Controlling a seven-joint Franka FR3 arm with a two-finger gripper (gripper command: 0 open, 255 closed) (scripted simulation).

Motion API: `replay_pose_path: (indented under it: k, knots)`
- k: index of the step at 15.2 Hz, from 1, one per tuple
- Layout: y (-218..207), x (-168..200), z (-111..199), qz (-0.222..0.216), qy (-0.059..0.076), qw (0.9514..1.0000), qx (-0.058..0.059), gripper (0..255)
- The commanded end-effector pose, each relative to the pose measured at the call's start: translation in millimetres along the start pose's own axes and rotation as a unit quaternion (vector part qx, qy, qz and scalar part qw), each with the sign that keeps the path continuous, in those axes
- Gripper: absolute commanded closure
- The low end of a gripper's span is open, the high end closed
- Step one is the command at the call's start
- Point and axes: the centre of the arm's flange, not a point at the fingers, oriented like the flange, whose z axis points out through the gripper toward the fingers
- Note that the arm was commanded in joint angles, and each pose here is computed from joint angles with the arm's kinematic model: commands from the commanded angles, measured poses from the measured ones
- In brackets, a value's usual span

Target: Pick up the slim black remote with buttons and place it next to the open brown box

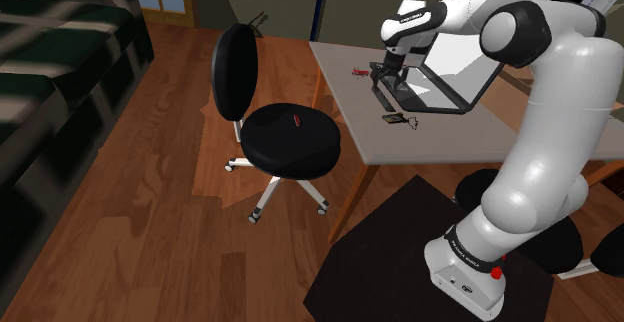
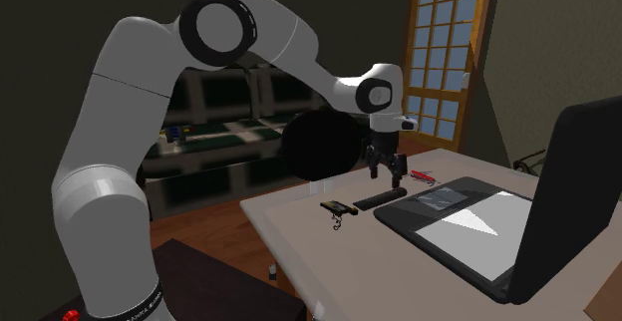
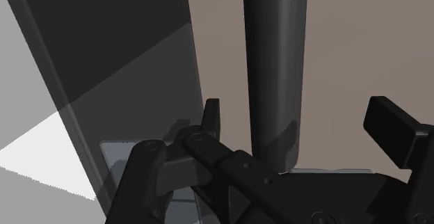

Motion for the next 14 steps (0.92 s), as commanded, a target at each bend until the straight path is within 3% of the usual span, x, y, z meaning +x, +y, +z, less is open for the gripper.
replay_pose_path:
  k: [1, 7, 14]
  knots:
    - [1.5, 5.1, 11.1, 0.004, 0.001, 1.0000, 0.000, 0]
    - [1.5, 5.1, 40.5, 0.004, 0.001, 1.0000, 0.000, 0]
    - [1.5, 5.1, 40.5, 0.004, 0.001, 1.0000, 0.000, 0]
